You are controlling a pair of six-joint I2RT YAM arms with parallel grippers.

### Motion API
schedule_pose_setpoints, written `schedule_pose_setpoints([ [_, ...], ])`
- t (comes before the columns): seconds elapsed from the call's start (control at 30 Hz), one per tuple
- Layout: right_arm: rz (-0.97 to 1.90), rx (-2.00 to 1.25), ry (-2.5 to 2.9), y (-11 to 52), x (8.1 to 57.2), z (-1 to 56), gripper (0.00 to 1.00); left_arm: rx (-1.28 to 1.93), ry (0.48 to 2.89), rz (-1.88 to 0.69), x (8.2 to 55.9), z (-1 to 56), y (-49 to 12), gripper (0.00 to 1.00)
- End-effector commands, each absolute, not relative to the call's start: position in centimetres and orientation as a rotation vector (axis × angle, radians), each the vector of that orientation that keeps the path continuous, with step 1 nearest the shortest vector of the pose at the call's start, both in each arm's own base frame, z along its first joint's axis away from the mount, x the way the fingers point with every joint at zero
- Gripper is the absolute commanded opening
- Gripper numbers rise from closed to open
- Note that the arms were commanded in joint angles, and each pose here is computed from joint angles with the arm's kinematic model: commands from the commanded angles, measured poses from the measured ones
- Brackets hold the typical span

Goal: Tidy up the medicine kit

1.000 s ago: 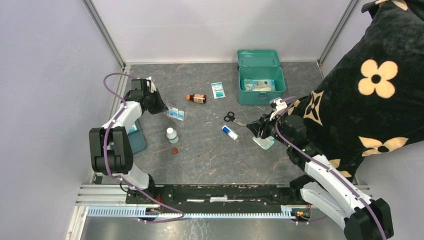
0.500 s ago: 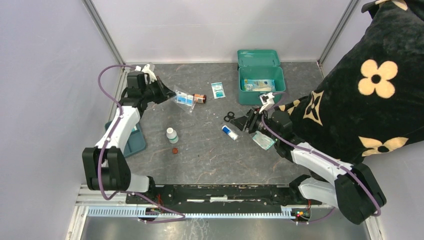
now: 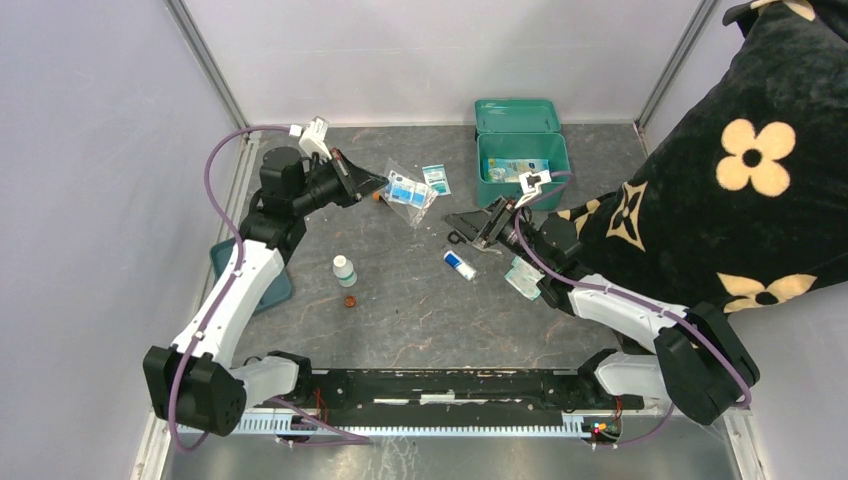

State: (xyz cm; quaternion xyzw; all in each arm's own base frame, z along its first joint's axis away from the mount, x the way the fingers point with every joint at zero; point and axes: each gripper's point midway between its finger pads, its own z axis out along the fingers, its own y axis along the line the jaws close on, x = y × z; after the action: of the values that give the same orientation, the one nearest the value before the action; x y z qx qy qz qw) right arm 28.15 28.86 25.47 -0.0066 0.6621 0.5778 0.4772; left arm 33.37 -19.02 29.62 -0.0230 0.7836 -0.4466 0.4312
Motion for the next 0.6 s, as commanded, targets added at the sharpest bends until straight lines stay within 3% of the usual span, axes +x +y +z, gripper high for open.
schedule_pose_setpoints([
  [0.0, 1.46, -0.016, 1.487, 28.9, 28.4, 29.0, 0.73, -0.062, 1.854, -1.247, 31.6, 33.2, -20.4, 0.02],
  [0.4, 1.608, -0.033, 1.392, 30.8, 29.1, 31.2, 0.72, 0.007, 1.805, -1.324, 29.5, 36.2, -23.0, 0.02],
  [0.57, 1.651, -0.041, 1.361, 31.0, 28.9, 31.8, 0.57, 0.001, 1.811, -1.315, 29.5, 35.9, -22.9, 0.02],
])
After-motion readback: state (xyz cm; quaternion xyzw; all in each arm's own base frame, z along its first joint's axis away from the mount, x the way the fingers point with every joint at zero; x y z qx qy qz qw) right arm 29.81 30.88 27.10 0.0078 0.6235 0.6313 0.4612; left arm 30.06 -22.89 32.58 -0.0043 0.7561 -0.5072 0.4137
